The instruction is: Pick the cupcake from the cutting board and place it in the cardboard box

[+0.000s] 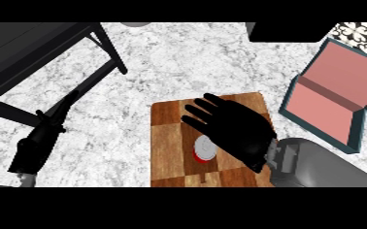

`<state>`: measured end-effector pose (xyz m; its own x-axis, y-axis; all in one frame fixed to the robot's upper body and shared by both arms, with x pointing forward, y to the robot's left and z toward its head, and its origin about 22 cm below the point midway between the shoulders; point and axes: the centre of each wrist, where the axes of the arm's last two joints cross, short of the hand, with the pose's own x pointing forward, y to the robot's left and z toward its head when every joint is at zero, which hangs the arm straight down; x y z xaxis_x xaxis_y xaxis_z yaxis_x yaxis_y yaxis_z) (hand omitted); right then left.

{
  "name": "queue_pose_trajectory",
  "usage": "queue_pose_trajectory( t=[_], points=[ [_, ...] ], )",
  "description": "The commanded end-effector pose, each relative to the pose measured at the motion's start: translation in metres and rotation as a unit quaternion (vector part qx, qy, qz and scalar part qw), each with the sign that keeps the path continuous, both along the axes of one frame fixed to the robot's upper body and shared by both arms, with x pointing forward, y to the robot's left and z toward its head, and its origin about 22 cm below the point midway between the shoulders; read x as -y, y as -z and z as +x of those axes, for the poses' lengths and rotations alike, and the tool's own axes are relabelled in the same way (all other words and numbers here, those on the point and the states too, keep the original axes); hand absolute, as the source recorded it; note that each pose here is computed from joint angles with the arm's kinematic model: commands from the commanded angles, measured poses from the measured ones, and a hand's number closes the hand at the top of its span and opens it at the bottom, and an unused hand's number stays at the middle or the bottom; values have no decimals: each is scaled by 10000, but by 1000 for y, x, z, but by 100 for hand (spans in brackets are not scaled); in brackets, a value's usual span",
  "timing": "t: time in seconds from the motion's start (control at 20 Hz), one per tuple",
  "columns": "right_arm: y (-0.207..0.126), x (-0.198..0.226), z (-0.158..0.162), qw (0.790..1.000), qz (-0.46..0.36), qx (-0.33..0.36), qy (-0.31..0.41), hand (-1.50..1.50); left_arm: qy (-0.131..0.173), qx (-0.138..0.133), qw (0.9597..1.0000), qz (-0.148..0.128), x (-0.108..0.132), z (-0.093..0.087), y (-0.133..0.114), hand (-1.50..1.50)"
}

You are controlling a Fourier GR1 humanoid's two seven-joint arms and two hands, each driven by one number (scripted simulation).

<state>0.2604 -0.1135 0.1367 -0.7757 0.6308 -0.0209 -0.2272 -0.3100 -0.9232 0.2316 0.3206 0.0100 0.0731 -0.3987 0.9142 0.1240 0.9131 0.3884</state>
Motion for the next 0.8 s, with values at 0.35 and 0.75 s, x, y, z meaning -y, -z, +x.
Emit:
queue_pose_trajectory(
  t=[0.35, 0.75],
  points=[
    [48, -18, 0, 9998, -44, -111, 128, -150, 1108, 1301, 9852, -117, 67, 50, -60, 0],
    [50, -15, 15, 9993, -232, -4, 281, -150, 1048, 1305, 9857, -200, 67, 50, -52, 0]
  ],
)
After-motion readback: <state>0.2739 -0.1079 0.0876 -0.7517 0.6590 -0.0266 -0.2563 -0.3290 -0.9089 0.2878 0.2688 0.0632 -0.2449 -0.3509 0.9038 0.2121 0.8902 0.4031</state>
